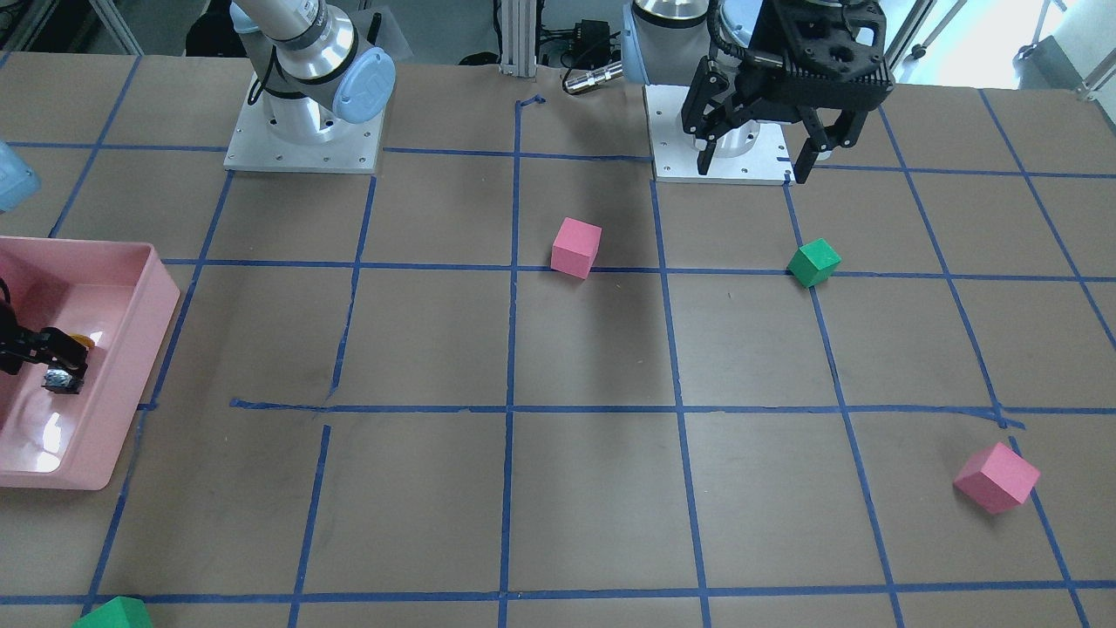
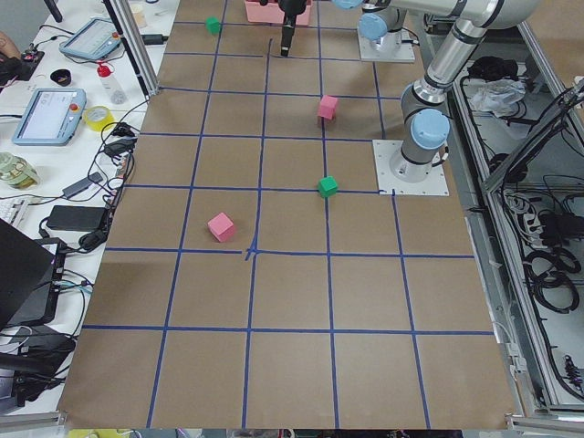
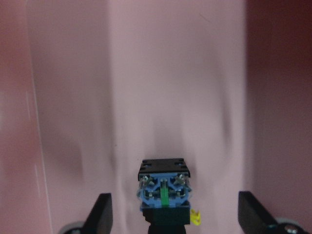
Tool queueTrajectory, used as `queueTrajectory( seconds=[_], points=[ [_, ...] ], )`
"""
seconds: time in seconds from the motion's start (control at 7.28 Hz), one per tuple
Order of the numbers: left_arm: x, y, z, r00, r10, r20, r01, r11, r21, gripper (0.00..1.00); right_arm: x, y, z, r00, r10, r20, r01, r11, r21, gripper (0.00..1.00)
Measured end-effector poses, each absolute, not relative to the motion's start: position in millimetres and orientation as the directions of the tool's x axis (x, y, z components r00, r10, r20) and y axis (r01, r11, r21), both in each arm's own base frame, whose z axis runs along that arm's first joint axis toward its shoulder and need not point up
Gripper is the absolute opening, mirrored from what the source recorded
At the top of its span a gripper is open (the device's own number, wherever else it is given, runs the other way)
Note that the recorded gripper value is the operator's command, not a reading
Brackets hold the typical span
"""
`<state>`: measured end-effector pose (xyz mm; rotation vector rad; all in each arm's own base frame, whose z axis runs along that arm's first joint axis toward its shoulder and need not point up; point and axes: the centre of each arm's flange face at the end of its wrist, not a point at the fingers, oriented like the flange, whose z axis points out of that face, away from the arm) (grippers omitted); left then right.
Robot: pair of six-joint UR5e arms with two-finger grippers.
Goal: Align button upright
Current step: 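Lower the right gripper into the tray and grasp the button's black body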
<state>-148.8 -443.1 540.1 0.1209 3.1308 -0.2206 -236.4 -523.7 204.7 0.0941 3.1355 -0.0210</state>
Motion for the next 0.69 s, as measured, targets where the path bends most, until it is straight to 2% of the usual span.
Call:
queueTrajectory(
  seconds=[0.14, 0.27, 0.55, 0.69],
  points=[
    [-148.8, -443.2, 540.0, -0.997, 0.077, -0.006, 0.077, 0.987, -0.140, 1.00, -237.7, -526.2, 199.6, -0.998, 0.061, -0.006, 0.061, 0.998, -0.022, 0.91],
    [-148.8, -443.3, 539.9, -0.997, 0.077, -0.006, 0.077, 0.987, -0.140, 1.00, -238.2, -527.4, 196.7, -0.998, 0.061, -0.006, 0.061, 0.998, -0.026, 0.77],
    [-148.8, -443.3, 539.9, -0.997, 0.077, -0.006, 0.077, 0.987, -0.140, 1.00, -236.9, -529.2, 195.4, -0.998, 0.060, -0.023, 0.061, 0.997, -0.040, 0.32],
    [-148.8, -443.3, 539.9, -0.997, 0.077, -0.006, 0.077, 0.987, -0.140, 1.00, -236.3, -529.3, 195.3, -0.998, 0.057, -0.027, 0.058, 0.997, -0.042, 0.02]
  ],
)
